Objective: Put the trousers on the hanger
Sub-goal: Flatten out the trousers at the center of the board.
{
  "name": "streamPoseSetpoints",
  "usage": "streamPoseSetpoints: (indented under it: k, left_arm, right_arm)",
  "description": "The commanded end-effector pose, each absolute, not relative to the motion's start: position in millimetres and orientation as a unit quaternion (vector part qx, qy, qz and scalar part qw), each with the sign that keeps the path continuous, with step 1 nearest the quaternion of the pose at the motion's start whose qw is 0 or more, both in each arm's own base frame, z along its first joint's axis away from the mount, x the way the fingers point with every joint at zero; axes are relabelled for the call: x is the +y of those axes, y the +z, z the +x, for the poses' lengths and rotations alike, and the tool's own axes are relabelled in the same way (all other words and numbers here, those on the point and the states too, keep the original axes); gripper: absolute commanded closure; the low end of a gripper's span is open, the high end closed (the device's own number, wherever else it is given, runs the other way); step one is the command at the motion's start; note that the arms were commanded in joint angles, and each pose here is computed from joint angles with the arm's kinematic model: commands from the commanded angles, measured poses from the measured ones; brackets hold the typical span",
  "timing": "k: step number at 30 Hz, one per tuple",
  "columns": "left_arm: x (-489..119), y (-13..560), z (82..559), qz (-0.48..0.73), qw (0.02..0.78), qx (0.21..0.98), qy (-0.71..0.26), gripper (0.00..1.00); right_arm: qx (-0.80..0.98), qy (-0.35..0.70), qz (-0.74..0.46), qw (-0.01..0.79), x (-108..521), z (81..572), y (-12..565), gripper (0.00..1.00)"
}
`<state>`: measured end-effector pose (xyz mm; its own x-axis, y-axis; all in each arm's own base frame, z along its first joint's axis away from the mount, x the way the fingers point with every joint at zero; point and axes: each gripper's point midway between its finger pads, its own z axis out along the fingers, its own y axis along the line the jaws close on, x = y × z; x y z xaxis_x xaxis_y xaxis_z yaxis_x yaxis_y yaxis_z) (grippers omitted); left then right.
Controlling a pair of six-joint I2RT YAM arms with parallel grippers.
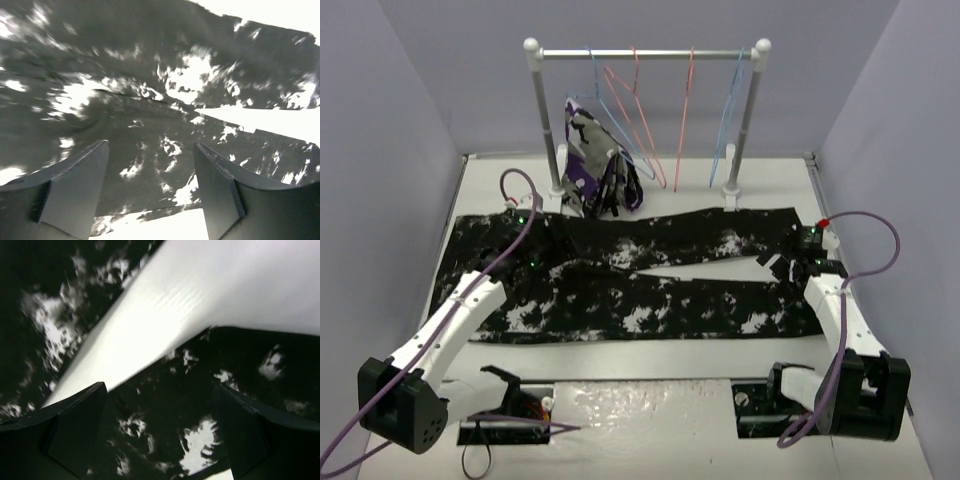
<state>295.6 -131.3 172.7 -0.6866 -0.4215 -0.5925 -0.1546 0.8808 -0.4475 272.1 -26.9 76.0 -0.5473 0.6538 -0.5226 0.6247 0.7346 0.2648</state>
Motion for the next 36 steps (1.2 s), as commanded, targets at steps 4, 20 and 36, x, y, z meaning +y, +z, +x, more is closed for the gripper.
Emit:
streamPoseSetpoints:
  k: [4, 20, 36]
  left_arm:
    - [-114.9, 116.8, 262.9, -0.165, 0.287, 0.932, -0.146, 0.34]
    - [-119.1, 116.3, 254.3, -0.117, 0.27, 0.943, -0.152, 0.34]
    - [-124.0, 117.4, 265.8, -0.106, 0.263, 0.948, -0.148, 0.34]
  right_arm:
    - [0.841, -0.088, 0.404, 0.349, -69.4, 262.7, 105.8, 0.16]
    - [0.88, -0.102, 0.412, 0.215, -84.7, 271.8, 23.8, 0.09]
    - [0.923, 0.103, 0.342, 0.139, 81.5, 202.7, -11.5, 0.08]
